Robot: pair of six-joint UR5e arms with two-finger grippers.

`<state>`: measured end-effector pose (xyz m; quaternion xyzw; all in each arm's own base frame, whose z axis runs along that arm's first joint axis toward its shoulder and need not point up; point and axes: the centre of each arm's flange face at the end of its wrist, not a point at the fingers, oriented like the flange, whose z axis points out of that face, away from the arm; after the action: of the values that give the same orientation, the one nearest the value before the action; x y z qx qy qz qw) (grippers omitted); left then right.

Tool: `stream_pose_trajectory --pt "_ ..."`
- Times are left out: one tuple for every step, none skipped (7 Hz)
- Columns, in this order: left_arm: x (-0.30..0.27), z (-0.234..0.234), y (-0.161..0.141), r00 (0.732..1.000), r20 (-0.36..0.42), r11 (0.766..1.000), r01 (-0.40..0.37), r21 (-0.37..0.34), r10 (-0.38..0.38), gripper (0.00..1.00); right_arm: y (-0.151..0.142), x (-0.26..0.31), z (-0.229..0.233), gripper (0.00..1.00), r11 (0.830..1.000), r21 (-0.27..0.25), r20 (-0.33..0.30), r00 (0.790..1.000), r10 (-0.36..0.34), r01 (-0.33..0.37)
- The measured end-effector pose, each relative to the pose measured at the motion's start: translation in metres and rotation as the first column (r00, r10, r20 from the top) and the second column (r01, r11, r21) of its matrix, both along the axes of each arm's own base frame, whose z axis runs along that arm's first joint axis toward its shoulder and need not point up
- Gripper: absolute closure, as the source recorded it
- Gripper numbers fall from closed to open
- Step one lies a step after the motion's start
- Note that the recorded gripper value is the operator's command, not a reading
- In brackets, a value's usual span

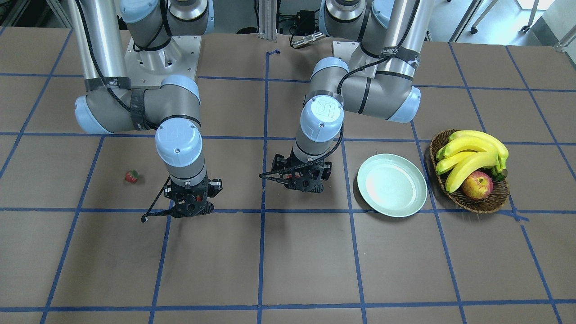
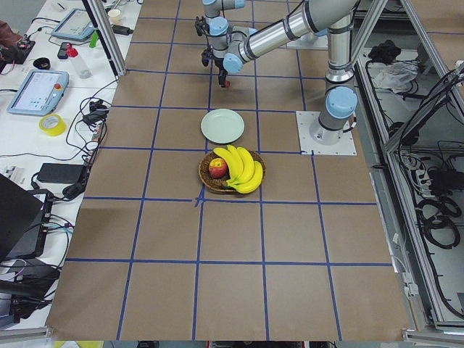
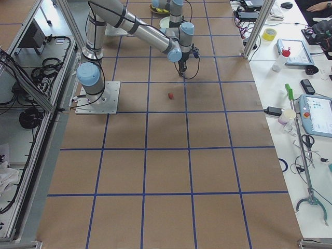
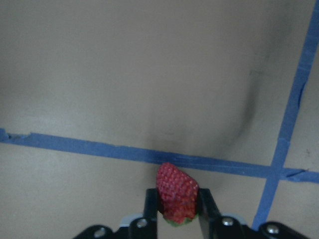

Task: Collect all strawberries into plate
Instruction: 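Grasp placed strawberry with left gripper while right gripper grasps second strawberry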

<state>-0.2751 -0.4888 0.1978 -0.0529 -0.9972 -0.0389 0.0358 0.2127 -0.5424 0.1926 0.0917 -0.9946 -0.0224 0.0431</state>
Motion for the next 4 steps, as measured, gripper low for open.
stream_pose_trajectory --pt "-0.002 -0.007 0.002 1.000 0.001 1.000 0.005 0.013 -0.005 0.10 -0.002 0.000 0.004 1.00 1.000 -0.008 0.002 1.000 -0.003 0.003" --pt "-0.003 -0.014 0.002 1.000 0.002 1.000 0.010 0.021 -0.010 0.18 -0.004 0.001 0.010 1.00 1.000 -0.020 0.008 1.000 -0.011 0.011" --pt "-0.005 -0.017 0.002 1.000 0.001 1.000 0.017 0.017 -0.017 0.24 -0.007 0.003 0.018 1.00 0.999 -0.033 0.019 0.999 -0.029 0.029" --pt "-0.008 -0.017 0.002 1.000 -0.001 1.000 0.023 0.008 -0.023 0.44 -0.009 0.006 0.026 1.00 0.997 -0.038 0.045 0.997 -0.060 0.062"
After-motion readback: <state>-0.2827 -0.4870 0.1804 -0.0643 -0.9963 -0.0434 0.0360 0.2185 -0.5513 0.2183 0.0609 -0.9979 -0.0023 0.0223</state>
